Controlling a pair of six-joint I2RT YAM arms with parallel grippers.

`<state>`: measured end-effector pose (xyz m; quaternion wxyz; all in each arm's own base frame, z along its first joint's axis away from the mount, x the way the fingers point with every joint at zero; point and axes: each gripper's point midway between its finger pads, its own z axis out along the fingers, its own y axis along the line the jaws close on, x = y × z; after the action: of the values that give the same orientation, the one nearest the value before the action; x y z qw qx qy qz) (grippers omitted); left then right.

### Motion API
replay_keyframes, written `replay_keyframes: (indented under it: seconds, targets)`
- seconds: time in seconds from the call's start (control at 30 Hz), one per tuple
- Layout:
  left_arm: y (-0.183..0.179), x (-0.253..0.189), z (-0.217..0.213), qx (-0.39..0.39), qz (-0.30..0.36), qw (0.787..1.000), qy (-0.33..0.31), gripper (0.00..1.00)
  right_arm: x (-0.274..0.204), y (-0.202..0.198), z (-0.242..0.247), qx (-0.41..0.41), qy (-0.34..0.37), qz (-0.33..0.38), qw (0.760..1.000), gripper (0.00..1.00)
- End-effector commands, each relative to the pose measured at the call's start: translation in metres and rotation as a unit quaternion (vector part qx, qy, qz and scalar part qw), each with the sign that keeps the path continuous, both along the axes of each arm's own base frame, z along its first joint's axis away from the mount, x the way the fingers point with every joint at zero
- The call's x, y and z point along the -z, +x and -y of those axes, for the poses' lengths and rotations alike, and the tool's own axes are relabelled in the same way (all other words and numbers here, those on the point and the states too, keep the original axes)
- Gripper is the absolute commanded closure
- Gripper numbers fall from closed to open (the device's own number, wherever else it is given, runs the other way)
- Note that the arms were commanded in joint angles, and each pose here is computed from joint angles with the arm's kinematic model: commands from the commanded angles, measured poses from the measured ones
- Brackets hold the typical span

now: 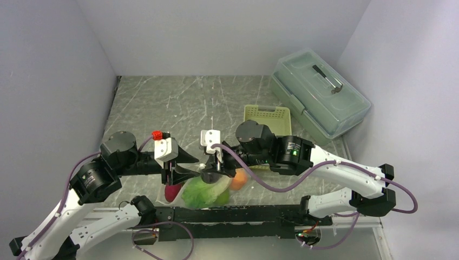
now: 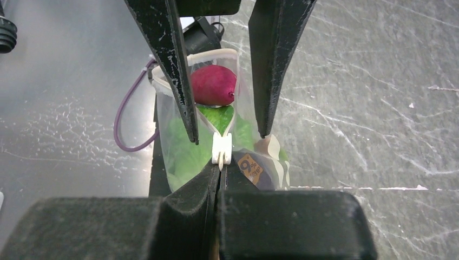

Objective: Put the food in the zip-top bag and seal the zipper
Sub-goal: Zip the zipper food storage bag at the center of the board.

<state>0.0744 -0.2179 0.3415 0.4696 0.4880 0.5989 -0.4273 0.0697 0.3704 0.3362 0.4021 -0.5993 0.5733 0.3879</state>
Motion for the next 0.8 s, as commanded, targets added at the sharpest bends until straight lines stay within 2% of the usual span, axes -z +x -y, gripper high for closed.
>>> replay_keyframes:
  seconds: [0.0, 0.3, 0.47, 0.77]
  targets:
    - [0.001, -0.024, 0.005, 0.007, 0.026, 0.999, -0.037, 0.52, -0.034, -0.005, -0.004, -0.015, 0.045, 0.006, 0.999, 1.00]
    - [-0.002, -0.032, 0.008, 0.018, 0.030, 0.998, -0.052, 0.54, -0.030, -0.004, -0.006, -0.015, 0.037, 0.002, 0.999, 1.00]
    - [-0.003, -0.027, 0.010, 0.029, 0.022, 0.998, -0.045, 0.57, -0.030, -0.003, -0.007, -0.011, 0.038, 0.002, 0.999, 1.00]
    - [-0.003, -0.017, 0.014, 0.037, 0.010, 0.999, -0.034, 0.57, -0.031, -0.002, -0.008, -0.009, 0.039, 0.001, 0.999, 1.00]
